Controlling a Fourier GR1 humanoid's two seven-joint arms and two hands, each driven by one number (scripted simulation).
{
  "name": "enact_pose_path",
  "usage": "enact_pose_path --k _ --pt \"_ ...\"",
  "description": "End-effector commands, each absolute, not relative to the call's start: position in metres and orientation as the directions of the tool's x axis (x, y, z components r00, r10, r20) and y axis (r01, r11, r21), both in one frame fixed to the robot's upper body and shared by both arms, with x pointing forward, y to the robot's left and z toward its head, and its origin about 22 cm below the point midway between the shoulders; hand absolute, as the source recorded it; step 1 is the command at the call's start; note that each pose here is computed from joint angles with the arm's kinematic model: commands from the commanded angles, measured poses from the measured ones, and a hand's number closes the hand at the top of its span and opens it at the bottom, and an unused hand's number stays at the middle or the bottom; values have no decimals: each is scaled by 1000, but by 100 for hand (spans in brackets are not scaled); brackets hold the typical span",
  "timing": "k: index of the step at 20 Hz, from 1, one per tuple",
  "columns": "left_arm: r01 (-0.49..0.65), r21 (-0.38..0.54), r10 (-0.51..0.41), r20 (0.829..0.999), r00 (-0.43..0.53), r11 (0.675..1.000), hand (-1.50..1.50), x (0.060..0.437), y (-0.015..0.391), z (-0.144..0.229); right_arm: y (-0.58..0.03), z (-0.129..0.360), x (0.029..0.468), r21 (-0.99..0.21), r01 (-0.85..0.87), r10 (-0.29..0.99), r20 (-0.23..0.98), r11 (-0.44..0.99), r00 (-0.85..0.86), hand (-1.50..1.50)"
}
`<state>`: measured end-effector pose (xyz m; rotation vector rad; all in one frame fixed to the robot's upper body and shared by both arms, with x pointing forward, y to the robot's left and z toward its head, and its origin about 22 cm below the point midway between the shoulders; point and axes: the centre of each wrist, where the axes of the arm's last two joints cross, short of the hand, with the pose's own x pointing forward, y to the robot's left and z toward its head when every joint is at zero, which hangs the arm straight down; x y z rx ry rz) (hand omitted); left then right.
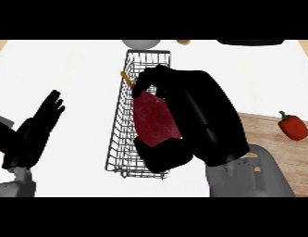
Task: Pick the pear from the cutting board and place it in the tiered basket
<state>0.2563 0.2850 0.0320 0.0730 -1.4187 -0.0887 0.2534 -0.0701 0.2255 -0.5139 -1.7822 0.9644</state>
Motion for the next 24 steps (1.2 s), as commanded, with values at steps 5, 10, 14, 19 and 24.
enact_pose_path --k 5,10,14,19,24 --pt "12 109 -109 984 140 994 0 249 296 30 -55 190 278 -832 -42 756 523 553 -393 150" --pt "45 93 -99 985 145 995 0 267 271 36 -34 176 299 -831 23 765 500 555 -407 150" --pt "44 113 -118 982 146 993 0 258 282 31 -28 177 292 -696 108 670 620 710 -408 150" --pt "24 97 -100 986 137 995 0 257 276 28 -27 169 306 -739 52 686 594 672 -420 -150" --pt "40 115 -119 982 149 993 0 253 284 28 -3 175 311 -715 62 663 609 697 -434 -150"
